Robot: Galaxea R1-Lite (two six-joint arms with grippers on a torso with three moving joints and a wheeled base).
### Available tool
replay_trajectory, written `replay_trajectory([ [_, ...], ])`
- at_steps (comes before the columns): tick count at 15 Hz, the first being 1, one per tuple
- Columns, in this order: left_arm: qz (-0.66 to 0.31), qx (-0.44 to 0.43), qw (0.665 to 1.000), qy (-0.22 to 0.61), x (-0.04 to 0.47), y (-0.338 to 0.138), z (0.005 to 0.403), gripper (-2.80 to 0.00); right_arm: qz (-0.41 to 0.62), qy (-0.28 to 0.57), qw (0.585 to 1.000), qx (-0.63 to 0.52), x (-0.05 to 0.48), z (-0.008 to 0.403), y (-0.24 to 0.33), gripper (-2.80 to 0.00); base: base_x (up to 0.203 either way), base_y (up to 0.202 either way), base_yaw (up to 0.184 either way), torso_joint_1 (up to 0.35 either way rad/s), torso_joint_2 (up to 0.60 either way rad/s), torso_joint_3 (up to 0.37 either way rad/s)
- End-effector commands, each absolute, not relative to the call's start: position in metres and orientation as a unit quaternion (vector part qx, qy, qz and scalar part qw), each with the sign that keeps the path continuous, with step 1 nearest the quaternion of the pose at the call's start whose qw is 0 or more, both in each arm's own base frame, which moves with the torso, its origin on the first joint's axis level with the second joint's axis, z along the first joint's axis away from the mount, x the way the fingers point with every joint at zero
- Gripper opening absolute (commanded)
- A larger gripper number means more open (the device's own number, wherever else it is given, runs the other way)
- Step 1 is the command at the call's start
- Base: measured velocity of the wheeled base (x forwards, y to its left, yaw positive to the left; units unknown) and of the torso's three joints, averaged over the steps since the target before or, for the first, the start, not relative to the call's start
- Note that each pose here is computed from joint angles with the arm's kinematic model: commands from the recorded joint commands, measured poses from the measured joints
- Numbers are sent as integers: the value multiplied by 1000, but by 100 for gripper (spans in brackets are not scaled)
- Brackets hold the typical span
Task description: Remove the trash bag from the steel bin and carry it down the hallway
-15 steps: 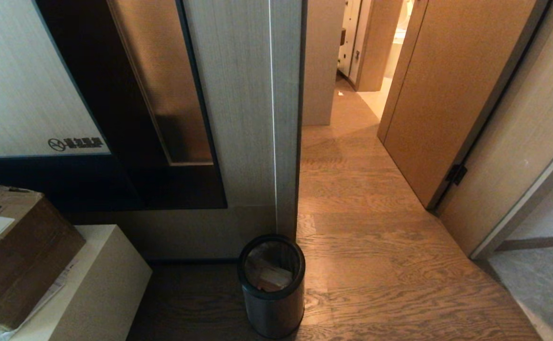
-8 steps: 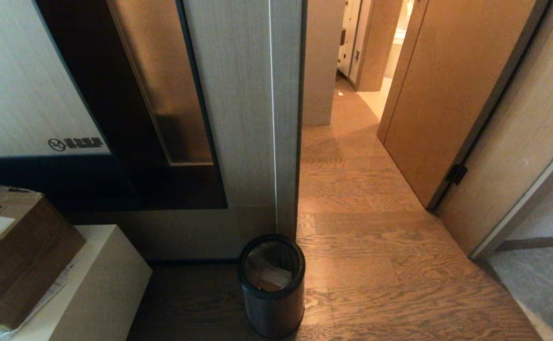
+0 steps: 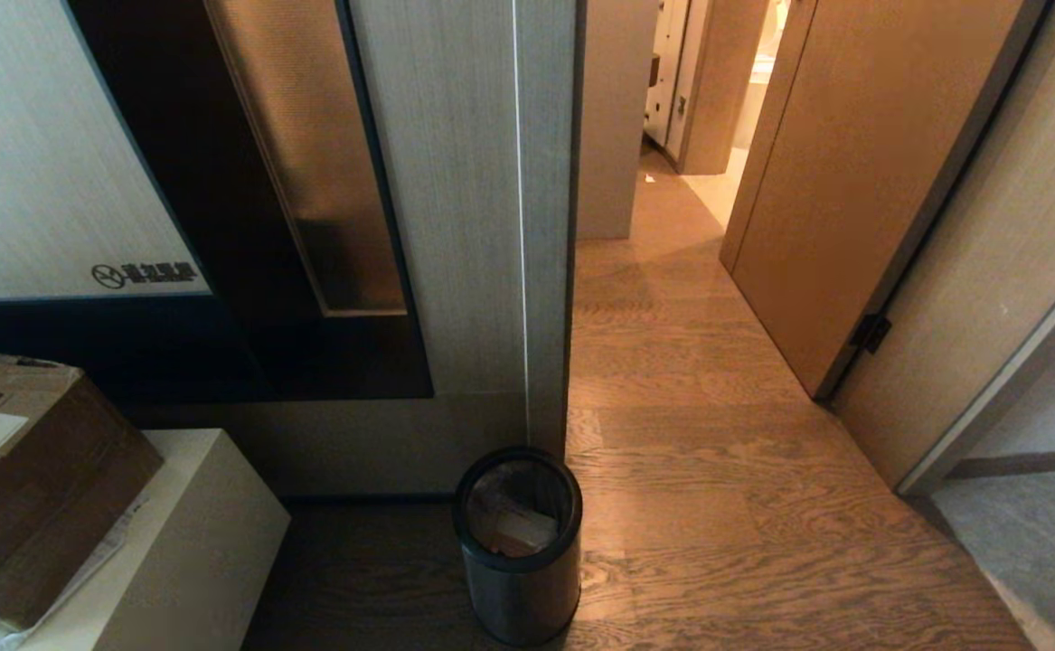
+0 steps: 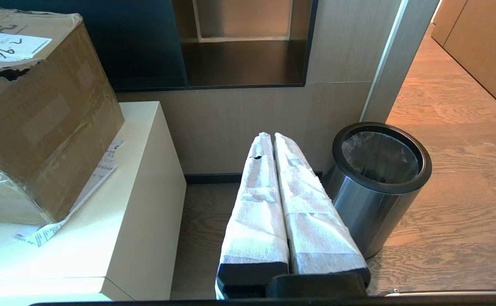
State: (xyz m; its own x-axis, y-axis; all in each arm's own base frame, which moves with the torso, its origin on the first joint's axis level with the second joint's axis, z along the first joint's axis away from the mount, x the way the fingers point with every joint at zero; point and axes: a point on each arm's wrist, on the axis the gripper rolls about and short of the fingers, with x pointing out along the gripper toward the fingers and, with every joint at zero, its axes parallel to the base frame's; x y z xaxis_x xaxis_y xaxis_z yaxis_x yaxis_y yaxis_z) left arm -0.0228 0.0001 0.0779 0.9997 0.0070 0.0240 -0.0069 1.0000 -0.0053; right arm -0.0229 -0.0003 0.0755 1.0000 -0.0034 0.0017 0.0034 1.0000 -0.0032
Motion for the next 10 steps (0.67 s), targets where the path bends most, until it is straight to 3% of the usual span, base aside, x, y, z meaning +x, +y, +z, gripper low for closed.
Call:
replay_trajectory([
  [1,4,-3,1000,-6,-22,0,75,-280,-2,-1,1000,-2,-23,76,0,-280,0,0,0,0,0,0],
  [10,4,-3,1000,-6,-22,0,75,-280,-2,-1,1000,-2,-23,76,0,-280,0,0,0,0,0,0],
])
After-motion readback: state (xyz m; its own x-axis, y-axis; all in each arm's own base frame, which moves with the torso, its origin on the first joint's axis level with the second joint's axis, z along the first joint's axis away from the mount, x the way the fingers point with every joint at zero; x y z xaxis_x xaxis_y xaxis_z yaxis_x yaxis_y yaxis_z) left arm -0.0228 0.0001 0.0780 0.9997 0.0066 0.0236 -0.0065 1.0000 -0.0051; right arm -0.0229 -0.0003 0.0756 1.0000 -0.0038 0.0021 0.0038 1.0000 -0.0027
